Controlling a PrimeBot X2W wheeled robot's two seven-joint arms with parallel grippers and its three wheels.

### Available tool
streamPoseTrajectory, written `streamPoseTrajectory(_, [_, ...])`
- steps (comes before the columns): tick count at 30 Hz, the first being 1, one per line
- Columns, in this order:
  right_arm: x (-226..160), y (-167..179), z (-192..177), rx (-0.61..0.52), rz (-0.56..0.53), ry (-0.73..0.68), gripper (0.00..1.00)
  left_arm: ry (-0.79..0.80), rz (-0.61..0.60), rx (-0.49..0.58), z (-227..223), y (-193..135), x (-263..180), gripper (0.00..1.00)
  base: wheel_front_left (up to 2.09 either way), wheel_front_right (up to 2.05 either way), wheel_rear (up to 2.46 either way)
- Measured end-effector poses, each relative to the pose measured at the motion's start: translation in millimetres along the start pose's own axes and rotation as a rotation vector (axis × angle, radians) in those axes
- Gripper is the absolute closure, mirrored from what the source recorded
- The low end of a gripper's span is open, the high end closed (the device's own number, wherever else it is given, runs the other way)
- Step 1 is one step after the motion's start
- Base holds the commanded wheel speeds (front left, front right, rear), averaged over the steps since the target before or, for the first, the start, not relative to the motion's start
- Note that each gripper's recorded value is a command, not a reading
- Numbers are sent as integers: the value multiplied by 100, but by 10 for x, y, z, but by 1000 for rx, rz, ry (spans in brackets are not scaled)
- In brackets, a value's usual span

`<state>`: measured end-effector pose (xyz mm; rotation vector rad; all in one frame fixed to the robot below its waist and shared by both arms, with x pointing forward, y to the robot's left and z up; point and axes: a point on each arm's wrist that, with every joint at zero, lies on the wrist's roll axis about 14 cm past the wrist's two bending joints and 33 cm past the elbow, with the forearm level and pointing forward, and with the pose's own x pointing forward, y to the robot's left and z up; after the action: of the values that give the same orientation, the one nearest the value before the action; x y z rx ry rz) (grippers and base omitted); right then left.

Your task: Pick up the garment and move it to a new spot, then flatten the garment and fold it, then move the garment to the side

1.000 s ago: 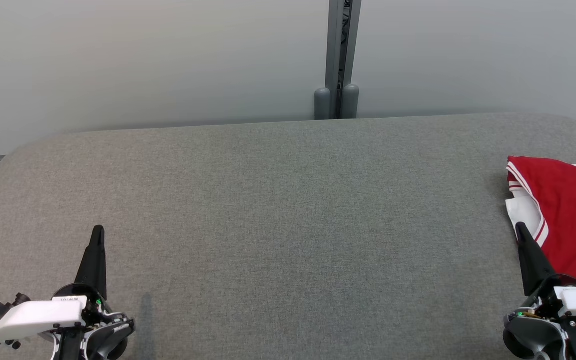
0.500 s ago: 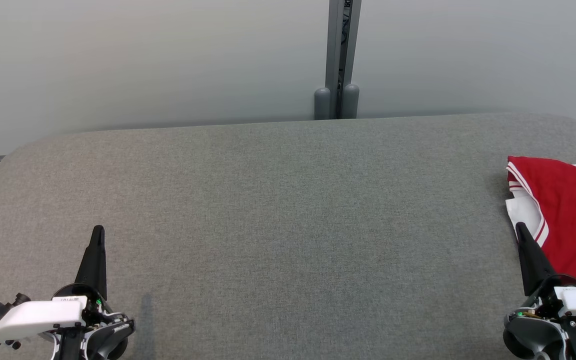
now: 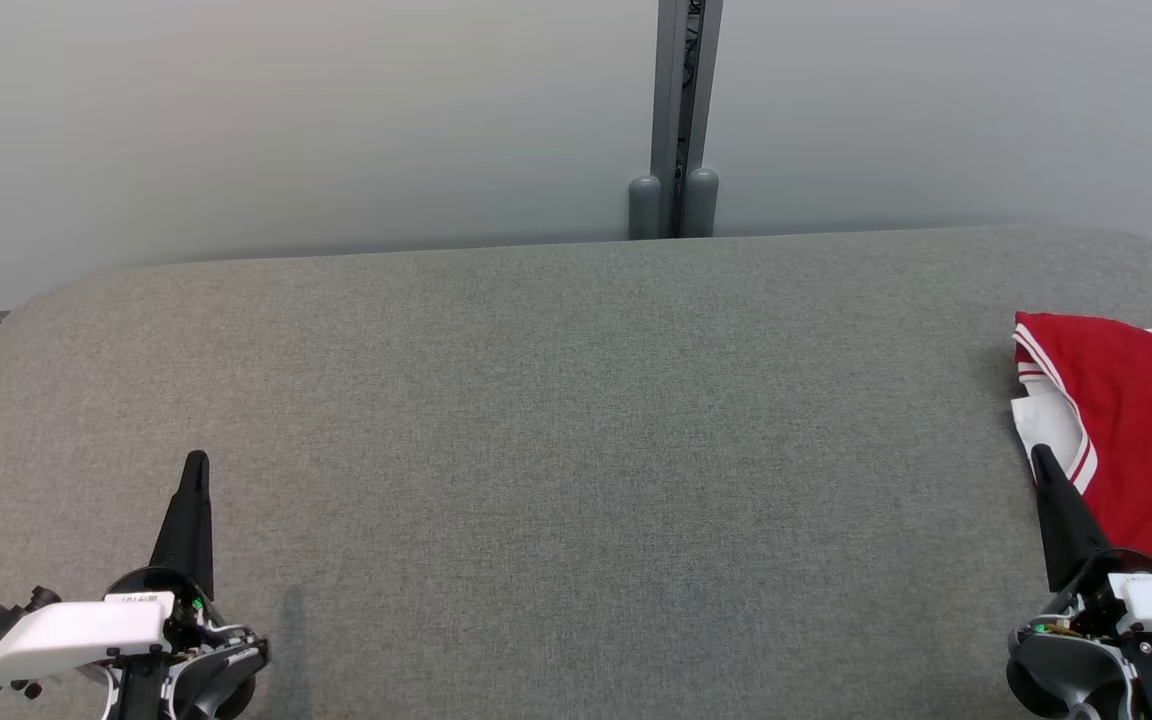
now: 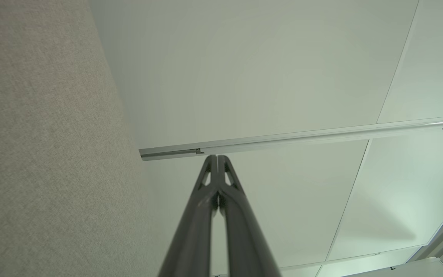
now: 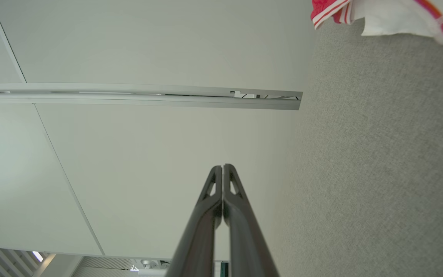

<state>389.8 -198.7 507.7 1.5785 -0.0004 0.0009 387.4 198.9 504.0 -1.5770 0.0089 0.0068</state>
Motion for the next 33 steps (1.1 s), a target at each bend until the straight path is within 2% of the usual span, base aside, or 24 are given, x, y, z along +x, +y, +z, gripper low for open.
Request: streamPoseTrajectory(33, [0, 0, -1, 0, 0, 0, 100, 0, 0, 0, 0, 0, 0, 100, 0, 0, 0])
